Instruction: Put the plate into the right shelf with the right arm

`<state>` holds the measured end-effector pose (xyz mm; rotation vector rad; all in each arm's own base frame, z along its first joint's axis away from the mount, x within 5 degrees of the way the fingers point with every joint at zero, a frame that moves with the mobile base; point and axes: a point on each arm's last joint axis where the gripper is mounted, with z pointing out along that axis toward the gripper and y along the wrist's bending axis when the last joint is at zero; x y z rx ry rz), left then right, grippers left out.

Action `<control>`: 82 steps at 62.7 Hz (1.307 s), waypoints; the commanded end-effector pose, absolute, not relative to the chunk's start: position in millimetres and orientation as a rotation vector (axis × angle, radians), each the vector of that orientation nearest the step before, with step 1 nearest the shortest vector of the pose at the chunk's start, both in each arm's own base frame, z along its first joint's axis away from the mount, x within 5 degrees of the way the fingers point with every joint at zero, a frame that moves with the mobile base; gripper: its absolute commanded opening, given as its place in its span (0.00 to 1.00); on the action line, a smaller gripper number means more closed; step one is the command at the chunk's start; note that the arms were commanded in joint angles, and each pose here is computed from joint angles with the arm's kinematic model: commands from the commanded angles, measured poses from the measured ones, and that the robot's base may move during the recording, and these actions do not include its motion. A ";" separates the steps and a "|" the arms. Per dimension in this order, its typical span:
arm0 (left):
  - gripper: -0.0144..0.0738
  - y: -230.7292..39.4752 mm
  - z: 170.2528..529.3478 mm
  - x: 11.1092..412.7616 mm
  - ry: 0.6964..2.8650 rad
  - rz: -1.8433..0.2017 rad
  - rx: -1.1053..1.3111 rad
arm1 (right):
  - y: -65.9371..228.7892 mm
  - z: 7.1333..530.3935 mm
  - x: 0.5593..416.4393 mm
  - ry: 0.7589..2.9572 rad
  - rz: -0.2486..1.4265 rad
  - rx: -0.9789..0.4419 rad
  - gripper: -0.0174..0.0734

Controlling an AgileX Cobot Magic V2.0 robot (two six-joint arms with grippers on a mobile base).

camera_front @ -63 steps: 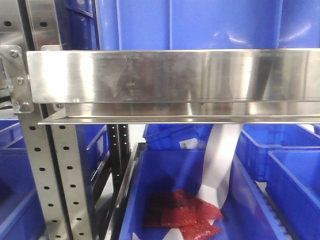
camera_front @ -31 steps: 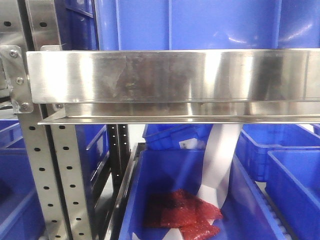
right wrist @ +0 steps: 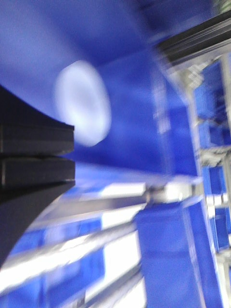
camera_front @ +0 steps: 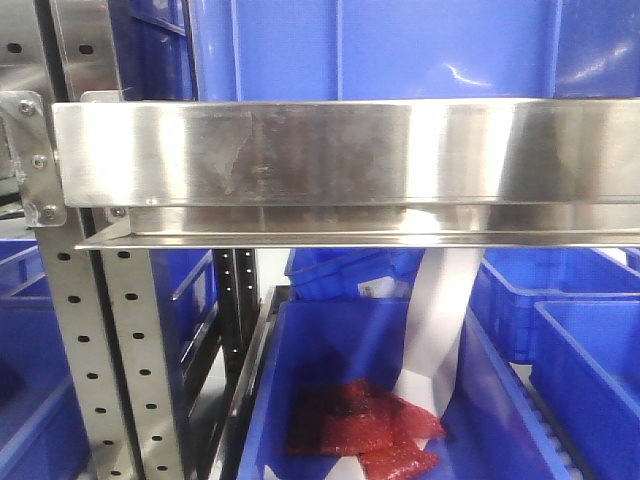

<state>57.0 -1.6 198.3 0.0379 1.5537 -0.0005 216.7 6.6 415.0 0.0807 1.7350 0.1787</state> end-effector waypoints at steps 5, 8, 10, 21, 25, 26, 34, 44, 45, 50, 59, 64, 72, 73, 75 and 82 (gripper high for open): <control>0.02 -0.6 203.5 56.2 1.465 -0.005 0.016 | 0.3 397.6 174.8 1.557 0.091 0.076 0.25; 0.02 -0.6 203.5 56.2 1.465 -0.005 0.016 | -0.3 386.0 160.7 1.534 0.086 0.081 0.25; 0.02 -0.6 203.5 56.2 1.465 -0.005 0.016 | -0.7 377.6 151.0 1.522 0.083 0.084 0.25; 0.02 -0.6 203.5 56.2 1.465 -0.005 0.016 | -0.2 339.6 102.1 1.482 0.082 0.078 0.25; 0.02 -0.6 203.5 56.2 1.465 -0.005 0.016 | -0.1 329.6 89.4 1.461 0.083 0.076 0.25; 0.02 -0.6 203.5 56.2 1.465 -0.005 0.016 | 0.0 327.2 85.0 1.450 0.083 0.075 0.25; 0.02 -0.6 203.5 56.2 1.465 -0.005 0.016 | 0.1 319.0 64.1 1.378 0.085 0.071 0.25; 0.02 -0.6 203.5 56.2 1.465 -0.005 0.016 | 0.5 314.3 54.0 1.348 0.088 0.067 0.25; 0.02 -0.6 203.5 56.2 1.465 -0.005 0.016 | 0.5 314.0 54.1 1.351 0.088 0.066 0.25; 0.02 -0.6 203.5 56.2 1.465 -0.005 0.016 | 0.5 314.0 54.1 1.351 0.088 0.066 0.25; 0.02 -0.6 203.5 56.2 1.465 -0.005 0.016 | 0.5 314.0 54.1 1.351 0.088 0.066 0.25; 0.02 -0.6 203.5 56.2 1.465 -0.005 0.016 | 0.6 313.9 54.2 1.352 0.089 0.066 0.25; 0.02 -0.6 203.5 56.2 1.465 -0.005 0.016 | 0.5 313.9 54.2 1.350 0.089 0.068 0.25; 0.02 -0.6 203.5 56.2 1.465 -0.005 0.016 | 0.5 314.1 54.2 1.348 0.089 0.068 0.25; 0.02 -0.6 203.5 56.2 1.465 -0.005 0.016 | 0.4 314.2 54.1 1.347 0.089 0.068 0.25; 0.02 -0.6 203.5 56.2 1.465 -0.005 0.016 | 0.3 308.7 55.9 1.364 0.067 0.053 0.25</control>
